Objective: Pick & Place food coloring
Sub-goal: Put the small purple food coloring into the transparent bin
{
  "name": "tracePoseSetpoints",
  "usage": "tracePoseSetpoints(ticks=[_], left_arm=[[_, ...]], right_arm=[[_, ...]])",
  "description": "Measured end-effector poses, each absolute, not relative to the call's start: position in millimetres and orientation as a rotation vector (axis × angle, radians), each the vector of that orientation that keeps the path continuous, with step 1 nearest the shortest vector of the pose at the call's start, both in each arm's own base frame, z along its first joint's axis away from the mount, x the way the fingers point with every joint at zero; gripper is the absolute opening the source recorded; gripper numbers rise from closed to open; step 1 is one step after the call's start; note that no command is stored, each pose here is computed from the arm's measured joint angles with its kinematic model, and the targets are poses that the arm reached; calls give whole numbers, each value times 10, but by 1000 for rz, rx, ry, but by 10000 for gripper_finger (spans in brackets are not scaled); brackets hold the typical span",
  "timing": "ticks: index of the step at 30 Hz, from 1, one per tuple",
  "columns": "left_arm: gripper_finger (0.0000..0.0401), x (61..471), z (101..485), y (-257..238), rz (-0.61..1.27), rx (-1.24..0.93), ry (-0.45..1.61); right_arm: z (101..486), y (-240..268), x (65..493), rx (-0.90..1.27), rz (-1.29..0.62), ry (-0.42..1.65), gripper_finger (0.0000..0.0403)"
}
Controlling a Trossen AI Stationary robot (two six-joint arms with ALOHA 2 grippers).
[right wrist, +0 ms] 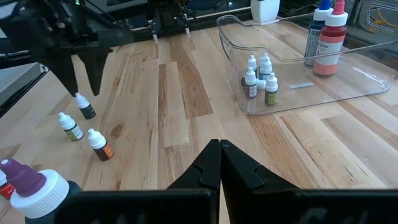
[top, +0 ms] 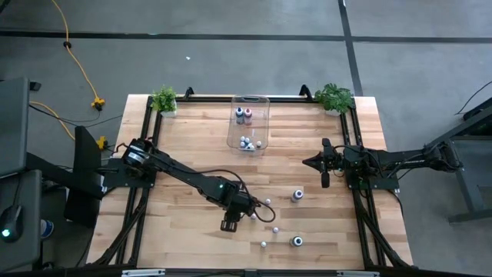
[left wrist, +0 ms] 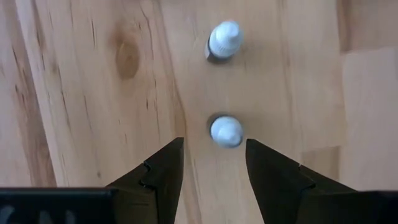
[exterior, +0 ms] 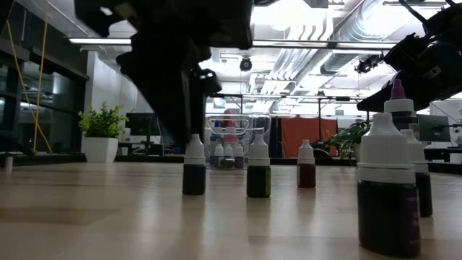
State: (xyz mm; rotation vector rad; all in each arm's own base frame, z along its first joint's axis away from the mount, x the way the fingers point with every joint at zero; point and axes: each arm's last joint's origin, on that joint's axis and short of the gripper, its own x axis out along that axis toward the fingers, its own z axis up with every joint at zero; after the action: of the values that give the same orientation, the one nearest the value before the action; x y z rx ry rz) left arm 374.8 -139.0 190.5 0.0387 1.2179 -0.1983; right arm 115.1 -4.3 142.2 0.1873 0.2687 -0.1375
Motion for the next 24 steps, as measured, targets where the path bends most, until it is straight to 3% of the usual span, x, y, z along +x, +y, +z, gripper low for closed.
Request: tracePoseSetpoints(ticks=[16, 24], left_arm=[[168, 3847, 1604, -1450, -242, -3, 1257], [168, 3887, 1669, -1466, -266, -32, 1231]], right_arm=[[1413, -43, 1155, 187, -139, 278, 0], [1398, -43, 1160, 186, -141, 294, 0]])
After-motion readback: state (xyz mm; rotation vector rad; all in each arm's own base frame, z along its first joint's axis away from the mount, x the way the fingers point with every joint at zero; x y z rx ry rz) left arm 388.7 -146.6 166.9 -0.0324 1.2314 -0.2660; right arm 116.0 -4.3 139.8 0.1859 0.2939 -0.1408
